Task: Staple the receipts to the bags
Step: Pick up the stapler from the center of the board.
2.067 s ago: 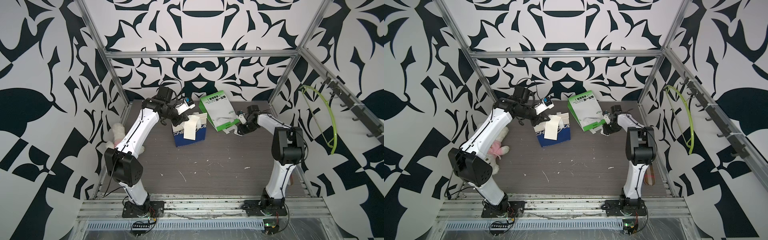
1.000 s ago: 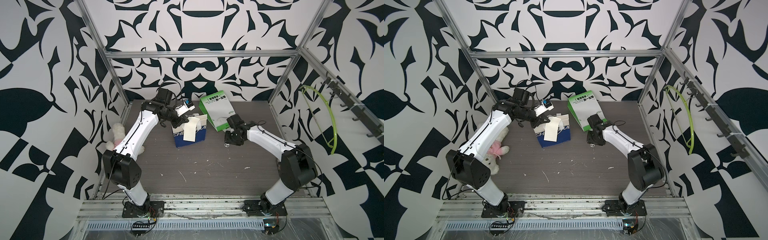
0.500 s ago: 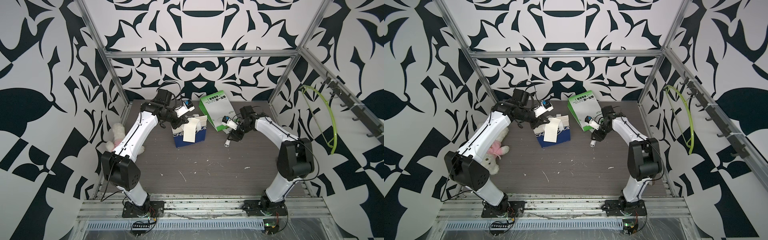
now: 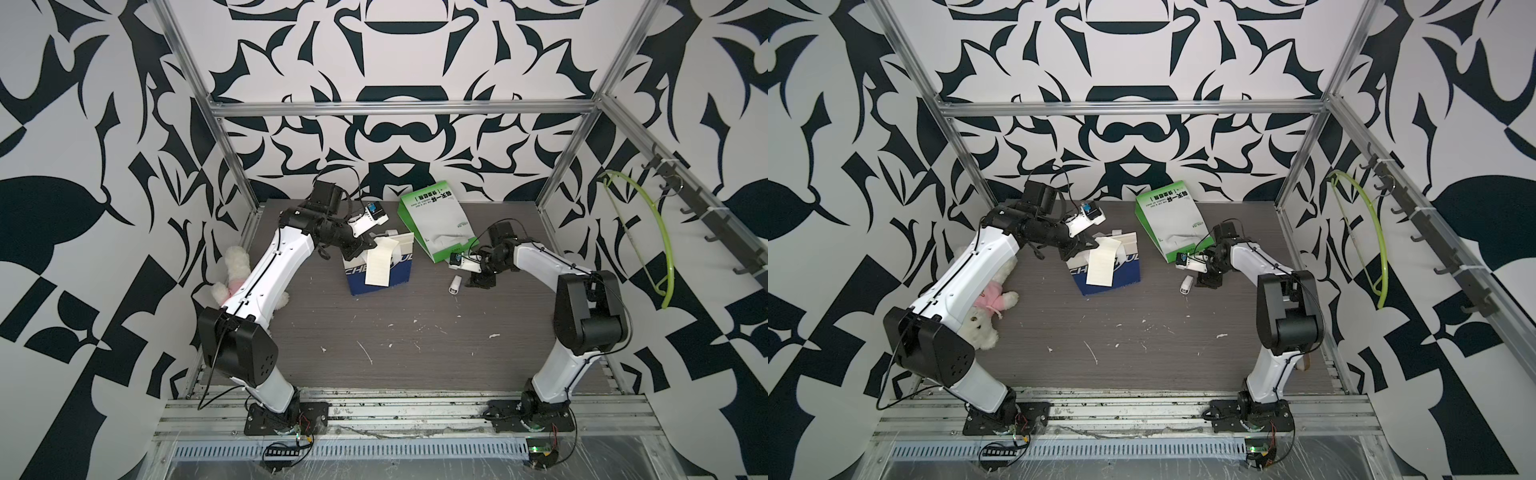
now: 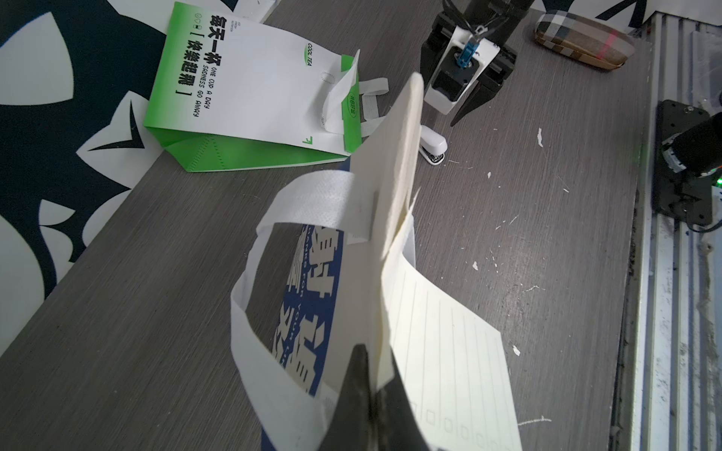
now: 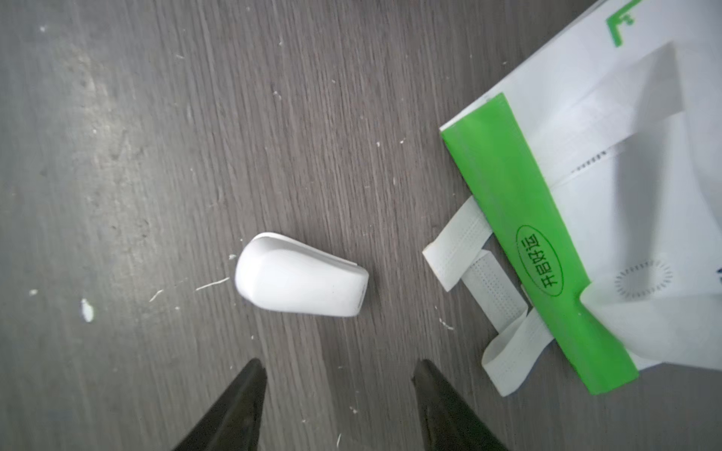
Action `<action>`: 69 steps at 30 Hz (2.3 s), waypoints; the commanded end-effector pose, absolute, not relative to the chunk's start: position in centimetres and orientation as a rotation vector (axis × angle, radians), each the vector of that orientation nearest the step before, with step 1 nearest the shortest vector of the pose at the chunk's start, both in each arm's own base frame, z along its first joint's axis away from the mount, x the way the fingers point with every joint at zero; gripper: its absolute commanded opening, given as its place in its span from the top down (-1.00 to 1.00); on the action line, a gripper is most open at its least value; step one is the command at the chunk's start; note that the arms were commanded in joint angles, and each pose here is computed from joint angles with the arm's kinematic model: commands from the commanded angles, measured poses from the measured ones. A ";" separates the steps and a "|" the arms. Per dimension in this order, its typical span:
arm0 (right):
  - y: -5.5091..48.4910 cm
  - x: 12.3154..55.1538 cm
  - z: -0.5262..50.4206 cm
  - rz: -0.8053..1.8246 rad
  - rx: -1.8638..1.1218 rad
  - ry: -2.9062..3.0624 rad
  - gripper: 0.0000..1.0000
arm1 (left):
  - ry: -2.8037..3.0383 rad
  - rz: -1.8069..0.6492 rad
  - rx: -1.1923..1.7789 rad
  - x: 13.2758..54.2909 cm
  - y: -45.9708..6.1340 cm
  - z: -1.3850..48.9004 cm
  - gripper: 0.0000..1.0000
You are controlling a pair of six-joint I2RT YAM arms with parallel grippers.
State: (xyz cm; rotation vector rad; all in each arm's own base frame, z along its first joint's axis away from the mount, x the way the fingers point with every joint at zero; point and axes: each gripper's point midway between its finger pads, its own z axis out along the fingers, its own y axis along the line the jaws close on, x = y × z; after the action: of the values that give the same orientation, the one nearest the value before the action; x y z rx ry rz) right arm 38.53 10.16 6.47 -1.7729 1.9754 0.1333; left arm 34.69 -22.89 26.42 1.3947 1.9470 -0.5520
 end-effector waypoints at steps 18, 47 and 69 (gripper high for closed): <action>14.3 38.7 6.3 0.211 -1.835 1.833 -0.13 | 2.038 -0.556 1.414 34.9 -22.5 23.8 1.00; 14.0 38.3 4.8 0.189 -1.932 1.913 0.31 | 2.022 -0.562 1.423 34.9 -22.7 24.3 1.00; 17.9 35.1 31.0 -0.454 -1.514 1.361 0.83 | 2.046 -0.485 1.463 34.7 -22.3 26.8 1.00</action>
State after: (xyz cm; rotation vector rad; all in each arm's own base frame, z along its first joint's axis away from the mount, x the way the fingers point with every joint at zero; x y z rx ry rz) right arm 35.60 16.32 28.68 -1.5151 1.4553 -0.3350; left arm 35.74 -22.75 27.04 1.4172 1.9857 -0.4960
